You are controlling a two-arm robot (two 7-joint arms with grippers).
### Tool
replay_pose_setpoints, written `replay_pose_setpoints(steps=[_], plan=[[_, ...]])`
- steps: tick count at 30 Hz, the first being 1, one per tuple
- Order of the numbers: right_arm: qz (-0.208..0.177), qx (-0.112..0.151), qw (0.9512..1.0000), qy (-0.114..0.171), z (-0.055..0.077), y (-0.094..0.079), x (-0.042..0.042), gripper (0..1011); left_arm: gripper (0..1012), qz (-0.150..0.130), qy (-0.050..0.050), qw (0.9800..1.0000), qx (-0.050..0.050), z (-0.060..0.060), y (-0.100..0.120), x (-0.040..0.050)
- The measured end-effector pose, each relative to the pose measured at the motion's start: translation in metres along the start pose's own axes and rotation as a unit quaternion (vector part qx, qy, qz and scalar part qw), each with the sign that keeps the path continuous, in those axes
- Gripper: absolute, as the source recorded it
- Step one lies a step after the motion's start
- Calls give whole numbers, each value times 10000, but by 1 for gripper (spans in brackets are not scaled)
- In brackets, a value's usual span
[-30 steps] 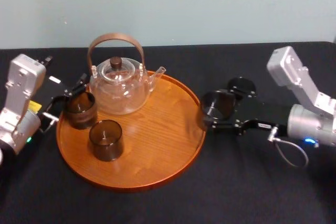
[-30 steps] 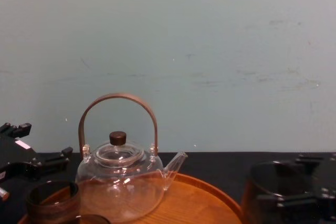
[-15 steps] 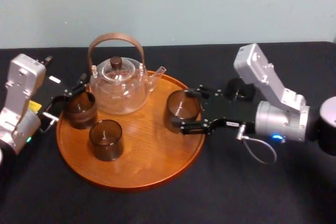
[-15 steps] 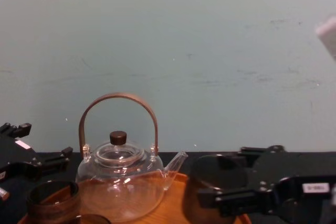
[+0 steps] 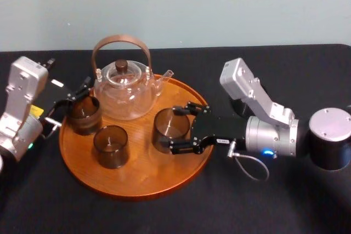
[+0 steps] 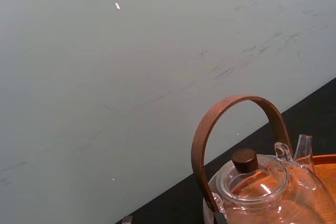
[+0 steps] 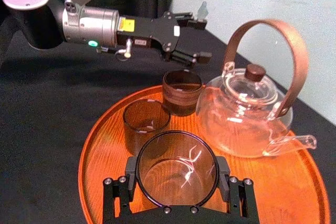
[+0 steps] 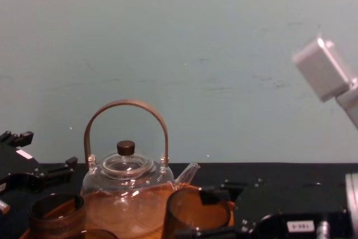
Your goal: Pick up the glass from the table and place it on the tray.
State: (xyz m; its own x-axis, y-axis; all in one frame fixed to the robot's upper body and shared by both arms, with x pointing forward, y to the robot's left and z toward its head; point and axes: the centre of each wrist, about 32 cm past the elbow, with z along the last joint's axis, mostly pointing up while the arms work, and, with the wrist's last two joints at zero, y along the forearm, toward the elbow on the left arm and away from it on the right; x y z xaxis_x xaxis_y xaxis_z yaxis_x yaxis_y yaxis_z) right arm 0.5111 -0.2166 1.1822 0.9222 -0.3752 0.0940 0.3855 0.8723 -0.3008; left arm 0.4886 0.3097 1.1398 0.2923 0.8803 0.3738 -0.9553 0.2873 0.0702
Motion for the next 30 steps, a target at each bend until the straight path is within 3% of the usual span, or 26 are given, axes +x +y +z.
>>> replay_pose_setpoints(steps=[16, 30], plan=[[107, -270, 9995, 139, -216, 138, -81, 904, 1001, 0, 0, 10000, 0, 0, 0, 0], [91, -361, 9991, 177, -284, 196, -104, 904, 1001, 0, 0, 10000, 0, 0, 0, 0]])
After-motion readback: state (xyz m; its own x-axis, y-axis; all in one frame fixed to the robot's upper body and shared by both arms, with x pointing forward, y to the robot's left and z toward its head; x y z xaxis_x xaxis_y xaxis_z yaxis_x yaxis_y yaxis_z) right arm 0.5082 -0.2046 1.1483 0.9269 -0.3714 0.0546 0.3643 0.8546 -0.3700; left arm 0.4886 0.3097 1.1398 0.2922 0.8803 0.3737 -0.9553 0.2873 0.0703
